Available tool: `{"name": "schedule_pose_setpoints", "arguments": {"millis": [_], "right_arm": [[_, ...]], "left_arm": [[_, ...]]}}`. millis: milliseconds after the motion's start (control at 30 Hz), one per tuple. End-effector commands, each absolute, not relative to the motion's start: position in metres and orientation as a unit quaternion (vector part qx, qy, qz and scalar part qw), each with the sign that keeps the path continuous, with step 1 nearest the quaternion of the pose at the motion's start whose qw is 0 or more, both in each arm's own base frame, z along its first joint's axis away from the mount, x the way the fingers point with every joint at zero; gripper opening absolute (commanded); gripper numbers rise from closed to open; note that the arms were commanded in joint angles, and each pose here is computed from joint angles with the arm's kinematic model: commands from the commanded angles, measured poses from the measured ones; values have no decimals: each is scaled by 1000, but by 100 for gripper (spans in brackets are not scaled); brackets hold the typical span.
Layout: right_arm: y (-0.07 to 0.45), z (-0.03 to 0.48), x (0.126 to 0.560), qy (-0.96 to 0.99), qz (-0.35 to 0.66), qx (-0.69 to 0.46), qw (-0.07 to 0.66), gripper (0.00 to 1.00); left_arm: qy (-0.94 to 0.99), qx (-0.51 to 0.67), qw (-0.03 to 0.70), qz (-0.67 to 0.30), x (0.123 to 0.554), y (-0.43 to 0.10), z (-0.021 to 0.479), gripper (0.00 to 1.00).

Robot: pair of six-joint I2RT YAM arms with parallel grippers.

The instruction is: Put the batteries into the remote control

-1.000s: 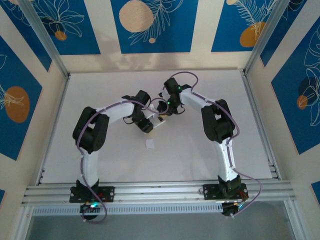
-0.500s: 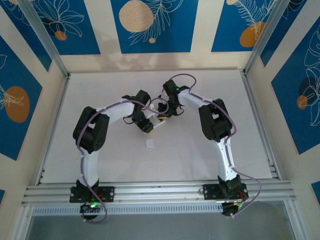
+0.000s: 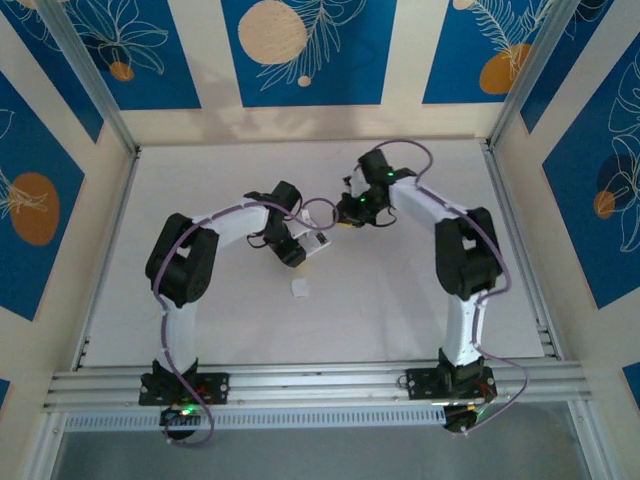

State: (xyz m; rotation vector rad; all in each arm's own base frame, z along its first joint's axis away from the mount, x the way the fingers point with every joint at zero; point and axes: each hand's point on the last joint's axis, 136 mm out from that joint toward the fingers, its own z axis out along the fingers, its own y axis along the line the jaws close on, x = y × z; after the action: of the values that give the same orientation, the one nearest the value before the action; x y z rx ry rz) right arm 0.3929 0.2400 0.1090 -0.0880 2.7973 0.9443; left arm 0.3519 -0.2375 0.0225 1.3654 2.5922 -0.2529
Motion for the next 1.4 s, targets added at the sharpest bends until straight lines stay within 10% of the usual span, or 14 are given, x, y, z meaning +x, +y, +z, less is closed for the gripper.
{"name": "schedule_pose_setpoints", "arguments": {"millis": [0,233,600,1367], "right_arm": [[234,123,374,935,341,-10,92,19],[215,130,337,940,327,3,103,20],[212,149,298,936,329,29,121,22],[323,62,233,995,48,26,87,61]], "left_arm": [[850,520,82,23,361,-190,9,61],[799,575,143,103,396,-183,33,87],[828,501,223,117,435,-174,70,90],[882,31,391,-261,257,-145,216,97]]}}
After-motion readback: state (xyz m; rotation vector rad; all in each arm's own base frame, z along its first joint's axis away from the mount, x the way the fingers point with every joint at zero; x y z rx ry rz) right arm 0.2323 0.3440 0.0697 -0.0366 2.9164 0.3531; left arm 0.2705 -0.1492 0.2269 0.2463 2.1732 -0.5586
